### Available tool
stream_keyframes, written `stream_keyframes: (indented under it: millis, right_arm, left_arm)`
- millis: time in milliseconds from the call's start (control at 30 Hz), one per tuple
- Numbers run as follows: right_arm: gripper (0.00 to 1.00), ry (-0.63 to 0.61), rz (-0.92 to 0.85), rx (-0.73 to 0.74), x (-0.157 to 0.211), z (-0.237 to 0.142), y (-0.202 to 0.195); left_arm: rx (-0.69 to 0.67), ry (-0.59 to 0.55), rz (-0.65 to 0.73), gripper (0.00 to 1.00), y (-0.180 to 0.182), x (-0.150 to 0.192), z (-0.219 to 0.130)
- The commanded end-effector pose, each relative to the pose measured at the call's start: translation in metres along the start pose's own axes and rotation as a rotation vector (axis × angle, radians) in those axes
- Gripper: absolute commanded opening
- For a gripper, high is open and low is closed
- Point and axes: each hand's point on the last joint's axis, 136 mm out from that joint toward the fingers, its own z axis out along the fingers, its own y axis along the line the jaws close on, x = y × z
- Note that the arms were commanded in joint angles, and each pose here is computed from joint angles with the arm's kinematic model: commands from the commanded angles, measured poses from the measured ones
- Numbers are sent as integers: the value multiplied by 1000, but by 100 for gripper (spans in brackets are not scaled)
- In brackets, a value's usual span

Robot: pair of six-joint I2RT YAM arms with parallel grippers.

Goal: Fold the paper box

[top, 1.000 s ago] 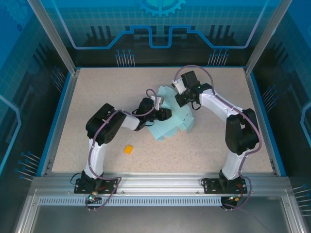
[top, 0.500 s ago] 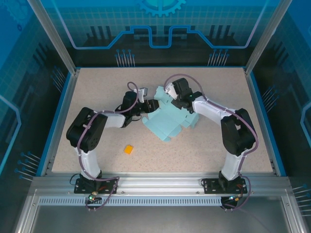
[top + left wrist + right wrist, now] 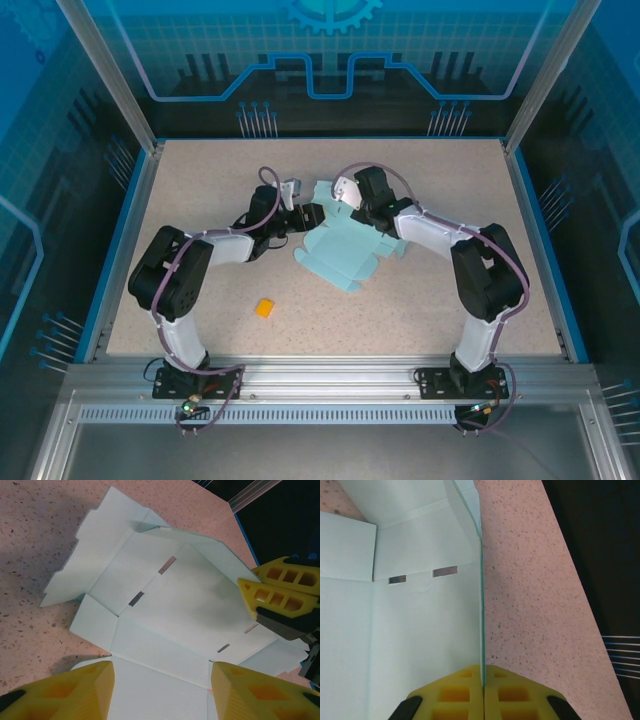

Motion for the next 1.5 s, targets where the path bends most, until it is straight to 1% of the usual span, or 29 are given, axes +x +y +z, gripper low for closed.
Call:
stream_keyframes:
  millis: [0,167,300,633,733,900,1033,1167,1367,1467]
  right_arm:
    - [7,-69,24,-70,-11,-15,-10]
    - [7,-102,70,-145,-12,-23,-13]
    - [7,-113,84,-178,-11,-28,-15]
    - [7,-128,97,-186,-11,-31,-16]
    - [7,-130,96,-192,-11,-32,-14]
    - [6,-119,97,-191,-9,-31,-14]
    - [6,-126,124,-218,-8,-34,-16]
    - [6,-127,176,-289,-7,-38,-18]
    - [6,-98,245,-356,-4,-36,-20]
    - [6,-85,284,-392,-2,-37,-22]
  left_arm:
    - [42,-10,51,56,-15,-14,-5]
    - [37,-17,72,56,-16,-18,-9]
    - [29,-4,77,56,-16,-22,-10]
    - [54,-4,74,56,-29,-40,-2]
    - [58,-12,91,56,-32,-48,2]
    - [41,13,103,56,-32,-53,8]
    - [12,35,123,56,-23,-42,5]
    - [6,70,170,56,-16,-22,3]
    - [-97,120,315,56,-4,6,15]
    - [-135,122,346,56,2,11,20]
